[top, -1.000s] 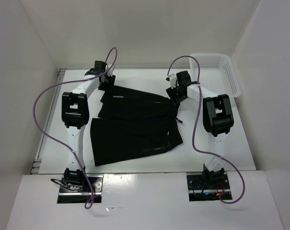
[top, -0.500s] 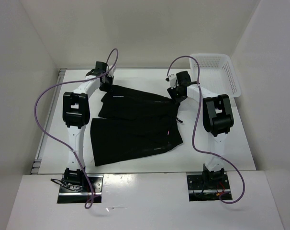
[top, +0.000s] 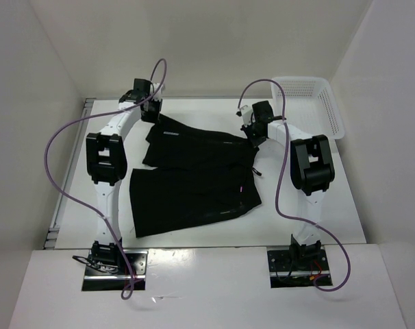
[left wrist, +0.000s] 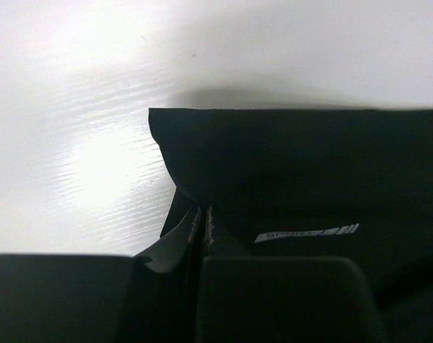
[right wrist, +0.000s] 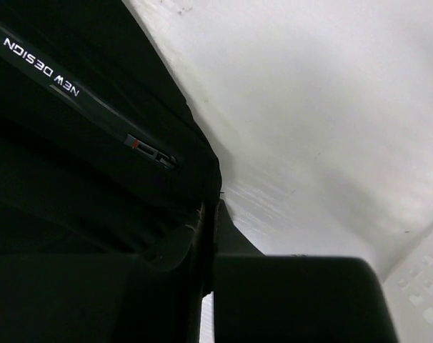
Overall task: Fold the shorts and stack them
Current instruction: Fold the shorts
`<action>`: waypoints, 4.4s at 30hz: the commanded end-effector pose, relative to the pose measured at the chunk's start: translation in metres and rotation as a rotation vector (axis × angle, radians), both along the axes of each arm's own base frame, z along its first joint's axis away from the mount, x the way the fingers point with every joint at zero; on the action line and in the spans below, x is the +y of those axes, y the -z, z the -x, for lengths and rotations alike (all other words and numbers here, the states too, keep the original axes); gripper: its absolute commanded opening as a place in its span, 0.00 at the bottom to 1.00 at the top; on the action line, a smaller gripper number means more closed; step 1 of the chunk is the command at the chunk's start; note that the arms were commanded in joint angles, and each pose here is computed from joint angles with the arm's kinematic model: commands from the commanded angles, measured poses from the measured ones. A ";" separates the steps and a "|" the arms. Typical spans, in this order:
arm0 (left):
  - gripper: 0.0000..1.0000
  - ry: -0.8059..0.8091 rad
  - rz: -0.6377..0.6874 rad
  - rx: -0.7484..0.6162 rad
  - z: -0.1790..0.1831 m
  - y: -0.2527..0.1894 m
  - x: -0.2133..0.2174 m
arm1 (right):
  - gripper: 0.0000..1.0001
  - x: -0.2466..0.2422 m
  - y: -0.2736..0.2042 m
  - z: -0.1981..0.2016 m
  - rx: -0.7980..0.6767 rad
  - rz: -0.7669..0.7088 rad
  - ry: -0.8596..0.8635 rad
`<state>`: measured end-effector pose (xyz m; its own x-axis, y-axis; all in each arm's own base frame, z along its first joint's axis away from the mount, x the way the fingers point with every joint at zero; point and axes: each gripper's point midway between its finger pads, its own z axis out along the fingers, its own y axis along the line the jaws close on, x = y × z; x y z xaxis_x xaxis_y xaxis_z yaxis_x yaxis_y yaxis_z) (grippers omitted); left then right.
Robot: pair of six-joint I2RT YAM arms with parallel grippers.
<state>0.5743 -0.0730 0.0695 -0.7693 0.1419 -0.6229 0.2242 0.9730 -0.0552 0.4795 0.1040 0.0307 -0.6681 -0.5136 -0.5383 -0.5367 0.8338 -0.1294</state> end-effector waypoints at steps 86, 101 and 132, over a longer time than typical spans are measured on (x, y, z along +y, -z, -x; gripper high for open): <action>0.45 -0.003 0.015 0.845 0.378 0.039 0.027 | 0.55 0.067 -0.030 0.216 -0.080 0.242 -0.804; 0.02 0.003 0.075 0.756 0.309 0.077 0.018 | 0.08 0.076 -0.004 0.212 -0.028 0.234 -0.831; 0.29 -0.001 0.304 0.225 0.108 -0.014 0.041 | 0.53 0.087 -0.042 0.081 -0.198 0.198 -0.559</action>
<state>0.4403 -0.0239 0.0492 -0.9418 -0.0080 -0.3360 0.1020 0.9458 -0.3083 0.3969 0.1841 0.0584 -0.1798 -0.8772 -0.4452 -0.8443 0.3699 -0.3877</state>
